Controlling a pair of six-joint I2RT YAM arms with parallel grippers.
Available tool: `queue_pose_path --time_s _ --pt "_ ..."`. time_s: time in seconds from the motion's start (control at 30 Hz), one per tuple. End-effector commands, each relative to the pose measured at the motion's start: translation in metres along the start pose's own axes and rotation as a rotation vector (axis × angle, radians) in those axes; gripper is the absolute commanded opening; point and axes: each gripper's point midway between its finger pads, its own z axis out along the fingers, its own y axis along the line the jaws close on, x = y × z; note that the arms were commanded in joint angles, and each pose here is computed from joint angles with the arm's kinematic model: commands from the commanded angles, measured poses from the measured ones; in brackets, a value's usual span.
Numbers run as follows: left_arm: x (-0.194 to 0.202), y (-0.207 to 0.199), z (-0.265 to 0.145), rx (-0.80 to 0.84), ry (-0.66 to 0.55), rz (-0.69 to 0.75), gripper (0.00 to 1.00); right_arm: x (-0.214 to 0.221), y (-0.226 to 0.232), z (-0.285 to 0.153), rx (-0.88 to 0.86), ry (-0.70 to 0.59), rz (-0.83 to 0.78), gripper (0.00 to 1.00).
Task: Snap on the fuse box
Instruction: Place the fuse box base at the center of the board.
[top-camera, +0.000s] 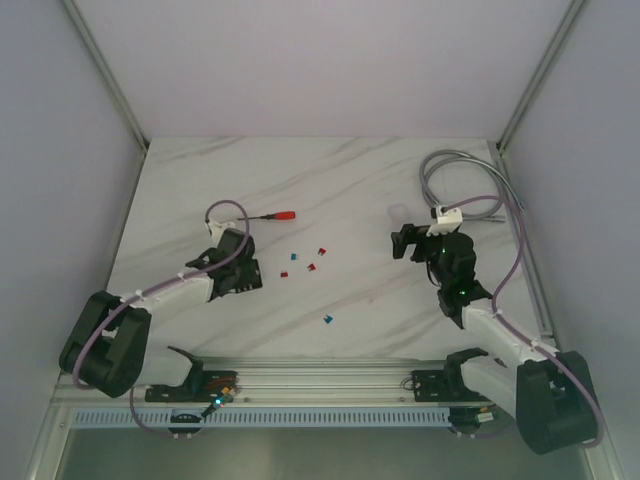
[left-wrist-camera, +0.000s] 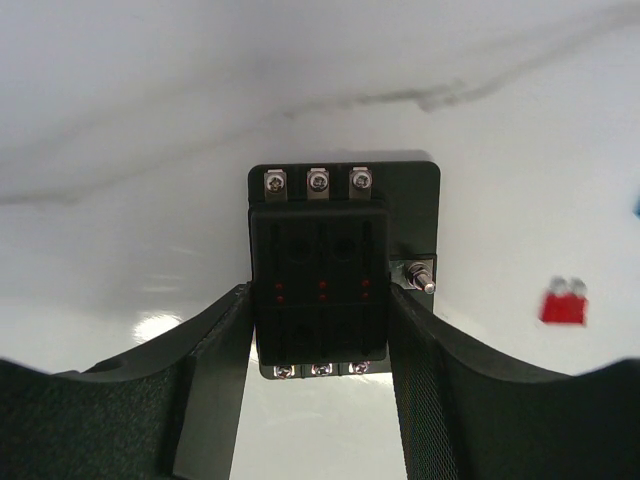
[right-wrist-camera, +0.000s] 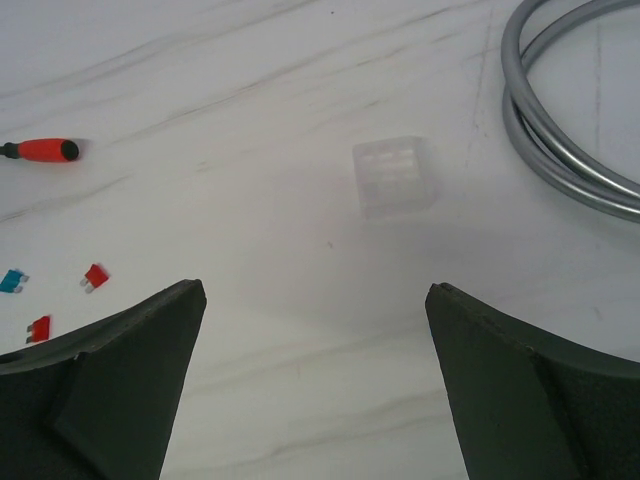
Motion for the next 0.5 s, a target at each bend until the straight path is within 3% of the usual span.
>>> queue_pose_path --time_s 0.0,0.23,0.47 --pt "0.060 -0.008 -0.009 0.002 0.162 0.044 0.43 0.000 0.008 -0.009 -0.023 -0.012 0.027 1.00" --pt "0.066 -0.058 -0.012 0.056 0.143 0.099 0.46 0.004 0.019 -0.021 -0.064 -0.009 0.038 1.00" --pt "0.067 -0.124 -0.006 0.123 0.134 0.179 0.43 0.019 0.042 -0.025 -0.153 0.048 0.050 1.00"
